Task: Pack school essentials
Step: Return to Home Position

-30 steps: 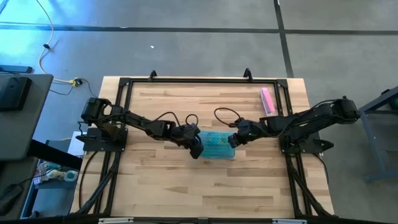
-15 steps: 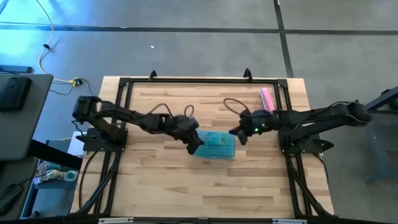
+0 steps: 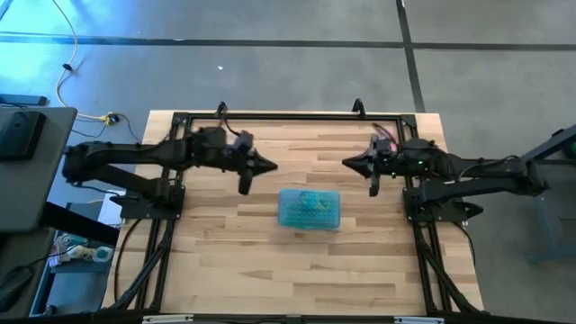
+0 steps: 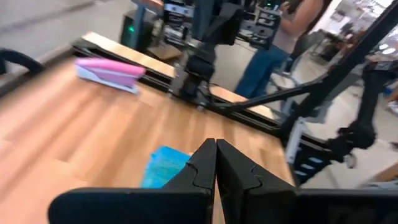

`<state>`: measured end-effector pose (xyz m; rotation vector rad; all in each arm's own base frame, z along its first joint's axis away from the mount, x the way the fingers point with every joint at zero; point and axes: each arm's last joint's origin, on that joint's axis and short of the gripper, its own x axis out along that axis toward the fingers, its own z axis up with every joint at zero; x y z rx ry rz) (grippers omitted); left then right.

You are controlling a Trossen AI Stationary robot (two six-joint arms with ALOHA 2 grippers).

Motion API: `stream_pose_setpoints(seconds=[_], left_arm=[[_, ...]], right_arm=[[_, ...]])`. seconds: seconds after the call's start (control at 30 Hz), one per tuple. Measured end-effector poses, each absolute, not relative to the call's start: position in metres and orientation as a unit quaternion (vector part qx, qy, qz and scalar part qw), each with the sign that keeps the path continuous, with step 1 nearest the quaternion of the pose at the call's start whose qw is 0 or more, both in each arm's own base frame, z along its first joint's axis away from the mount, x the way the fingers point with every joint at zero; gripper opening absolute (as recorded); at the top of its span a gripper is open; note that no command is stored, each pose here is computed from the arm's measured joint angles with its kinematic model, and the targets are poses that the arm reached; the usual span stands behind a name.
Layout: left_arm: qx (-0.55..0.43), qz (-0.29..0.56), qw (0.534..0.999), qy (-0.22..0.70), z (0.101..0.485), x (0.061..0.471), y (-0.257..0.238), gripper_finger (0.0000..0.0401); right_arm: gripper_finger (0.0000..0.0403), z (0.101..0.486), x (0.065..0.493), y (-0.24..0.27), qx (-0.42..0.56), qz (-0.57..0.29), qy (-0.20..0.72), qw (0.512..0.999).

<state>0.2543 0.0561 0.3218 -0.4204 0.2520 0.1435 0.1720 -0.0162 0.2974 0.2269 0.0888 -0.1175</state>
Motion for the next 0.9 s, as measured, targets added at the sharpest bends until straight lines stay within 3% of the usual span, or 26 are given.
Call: stream_pose_setpoints(seconds=[0.2, 0.57, 0.9], left_arm=[[-0.175, 0.118, 0.97, 0.122, 0.322, 0.226, 0.061, 0.0], [-0.212, 0.088, 0.973, 0.042, 0.246, 0.194, 0.055, 0.0], [-0.249, 0.088, 0.964, -0.04, 0.205, 0.16, 0.045, 0.0]], right_arm=[[0.0002, 0.313, 0.158, -0.021, 0.086, -0.074, -0.016, 0.993], [0.0002, 0.326, 0.134, -0.03, 0.041, -0.131, -0.067, 0.988], [0.0002, 0.335, 0.086, -0.03, 0.024, -0.18, -0.114, 0.977]])
